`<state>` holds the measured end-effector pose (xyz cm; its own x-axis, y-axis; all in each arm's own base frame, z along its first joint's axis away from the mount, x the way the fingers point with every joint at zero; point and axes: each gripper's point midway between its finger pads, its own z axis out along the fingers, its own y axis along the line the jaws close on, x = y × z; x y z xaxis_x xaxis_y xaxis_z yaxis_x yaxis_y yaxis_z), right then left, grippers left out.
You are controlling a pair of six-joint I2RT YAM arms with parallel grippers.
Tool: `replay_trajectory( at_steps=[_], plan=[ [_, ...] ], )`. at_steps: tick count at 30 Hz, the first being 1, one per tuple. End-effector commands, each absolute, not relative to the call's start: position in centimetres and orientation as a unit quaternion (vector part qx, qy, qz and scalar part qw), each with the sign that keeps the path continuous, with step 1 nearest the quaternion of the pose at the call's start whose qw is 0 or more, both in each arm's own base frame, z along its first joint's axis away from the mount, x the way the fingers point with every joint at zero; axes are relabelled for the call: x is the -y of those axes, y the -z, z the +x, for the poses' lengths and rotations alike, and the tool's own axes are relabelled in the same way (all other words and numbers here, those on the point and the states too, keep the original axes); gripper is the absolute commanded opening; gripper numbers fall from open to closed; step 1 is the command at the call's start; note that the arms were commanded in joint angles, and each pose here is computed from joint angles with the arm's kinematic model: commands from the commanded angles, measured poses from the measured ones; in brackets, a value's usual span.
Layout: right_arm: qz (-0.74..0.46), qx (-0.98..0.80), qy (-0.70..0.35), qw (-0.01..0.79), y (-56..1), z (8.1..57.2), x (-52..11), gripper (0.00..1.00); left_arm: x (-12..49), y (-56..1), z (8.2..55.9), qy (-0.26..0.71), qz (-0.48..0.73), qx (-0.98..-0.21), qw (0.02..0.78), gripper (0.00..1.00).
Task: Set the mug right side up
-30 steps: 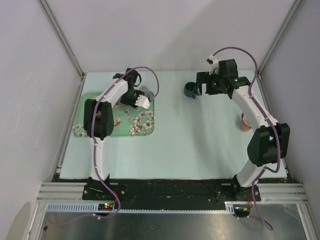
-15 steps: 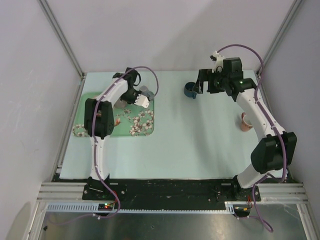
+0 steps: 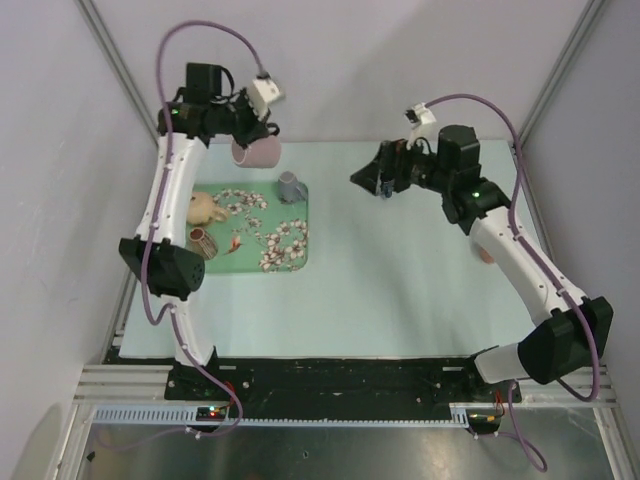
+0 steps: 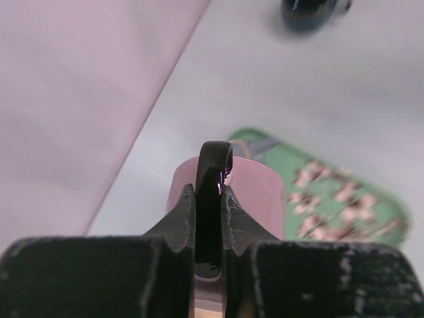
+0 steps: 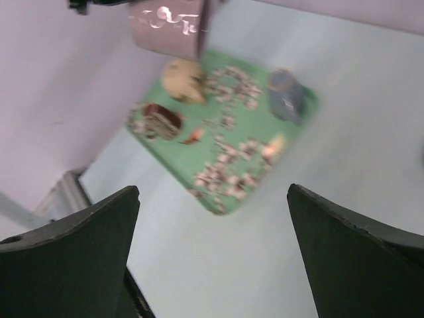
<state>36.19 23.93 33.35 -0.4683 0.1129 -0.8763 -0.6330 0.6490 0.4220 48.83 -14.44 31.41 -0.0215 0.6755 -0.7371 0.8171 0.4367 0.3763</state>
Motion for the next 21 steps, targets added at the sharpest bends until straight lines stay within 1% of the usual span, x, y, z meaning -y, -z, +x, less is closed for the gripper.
replay_trajectory(
  at_steps=[1, 6, 12, 15, 16, 17, 19, 20, 21],
  plan=[
    [-0.204, -0.658, -0.501, 0.524, -39.9, 34.6, -29.2, 1.00, 18.5, -41.3, 43.0, 0.269, 0.379, -0.719, 0.517, 0.00],
    [-0.201, -0.583, -0.587, 0.524, -43.5, 34.1, -32.3, 0.99, 20.4, -44.0, 38.9, 0.346, 0.358, -0.708, 0.501, 0.00],
    [-0.217, -0.569, -0.641, 0.467, -43.2, 33.5, -36.4, 0.97, 21.8, -45.8, 36.6, 0.389, 0.351, -0.695, 0.492, 0.00],
    [-0.234, -0.567, -0.660, 0.434, -43.1, 32.8, -38.2, 0.93, 22.3, -46.6, 35.9, 0.404, 0.352, -0.687, 0.491, 0.00],
    [-0.236, -0.567, -0.666, 0.424, -42.9, 32.8, -38.7, 0.90, 22.5, -46.8, 35.7, 0.408, 0.354, -0.683, 0.491, 0.00],
    [-0.242, -0.559, -0.673, 0.419, -43.2, 32.5, -39.0, 0.85, 22.6, -47.0, 35.6, 0.411, 0.355, -0.681, 0.491, 0.00],
    [-0.248, -0.548, -0.687, 0.408, -43.5, 32.0, -39.4, 0.56, 22.8, -47.0, 35.5, 0.414, 0.355, -0.680, 0.491, 0.00],
    [-0.250, -0.544, -0.690, 0.407, -43.7, 31.9, -39.5, 0.31, 22.7, -46.9, 35.6, 0.412, 0.352, -0.683, 0.490, 0.00],
    [-0.249, -0.546, -0.690, 0.404, -43.4, 31.9, -39.6, 0.16, 22.5, -46.6, 36.1, 0.402, 0.343, -0.690, 0.494, 0.00]
  ],
)
